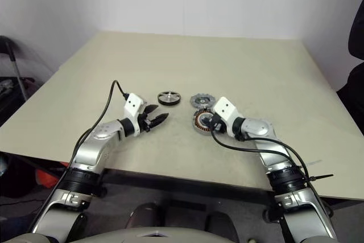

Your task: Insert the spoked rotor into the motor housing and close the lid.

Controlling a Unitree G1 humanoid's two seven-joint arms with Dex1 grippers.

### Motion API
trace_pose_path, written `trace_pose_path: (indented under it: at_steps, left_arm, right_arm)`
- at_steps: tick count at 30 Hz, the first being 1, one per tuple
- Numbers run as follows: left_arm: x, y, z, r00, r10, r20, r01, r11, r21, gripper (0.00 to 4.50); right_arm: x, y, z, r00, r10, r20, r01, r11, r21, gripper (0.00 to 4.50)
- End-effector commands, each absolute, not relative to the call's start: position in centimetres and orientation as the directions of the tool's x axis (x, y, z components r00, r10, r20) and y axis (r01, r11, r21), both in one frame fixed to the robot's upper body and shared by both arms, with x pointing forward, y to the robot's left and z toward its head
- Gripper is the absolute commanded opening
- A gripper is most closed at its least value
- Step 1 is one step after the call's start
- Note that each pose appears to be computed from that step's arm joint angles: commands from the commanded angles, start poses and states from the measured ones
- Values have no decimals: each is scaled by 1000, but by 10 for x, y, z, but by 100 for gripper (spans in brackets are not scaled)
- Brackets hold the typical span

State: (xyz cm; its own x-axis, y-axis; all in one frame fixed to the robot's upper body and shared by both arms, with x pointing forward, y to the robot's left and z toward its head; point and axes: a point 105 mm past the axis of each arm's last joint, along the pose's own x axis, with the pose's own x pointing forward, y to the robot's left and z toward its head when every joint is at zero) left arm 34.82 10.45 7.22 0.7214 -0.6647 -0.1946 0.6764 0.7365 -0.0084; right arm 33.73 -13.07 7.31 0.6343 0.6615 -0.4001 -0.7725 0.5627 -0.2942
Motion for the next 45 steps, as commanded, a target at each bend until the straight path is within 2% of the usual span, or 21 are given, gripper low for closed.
trace_pose_path:
  at_steps: [1,4,12,18,22,29,33,37,45]
  left_arm:
    - [350,101,87,724,-674,-148,684,729,24,312]
    - [351,102,87,728,-670,-145,679,734,17,312]
    - [354,105,88,743,-655,-140,662,750,5,312]
    - [366,126,95,815,-570,-100,567,821,-58,312]
    - [380,136,88,861,-496,-116,465,859,-215,312]
    - [389,112,90,840,-535,-88,437,765,-473,312]
    - [400,92,102,839,-544,-24,384,623,-682,312]
    - [406,85,97,849,-526,-48,317,580,-750,312]
    - [404,79,90,838,-539,-80,306,586,-750,312]
  right_arm:
    - [346,-130,111,658,687,-308,-750,560,-352,221]
    - [348,-131,121,662,695,-282,-745,565,-356,221]
    - [352,-134,116,672,678,-298,-737,574,-358,221]
    - [362,-170,126,752,583,-308,-658,641,-395,221]
    - [373,-188,134,809,517,-279,-585,662,-469,221]
    - [370,-177,132,784,557,-274,-616,647,-449,221]
    - [370,-177,133,784,560,-269,-616,646,-451,221]
    - [373,-181,138,794,552,-254,-602,655,-458,221]
    - [373,-185,139,801,544,-249,-592,662,-459,221]
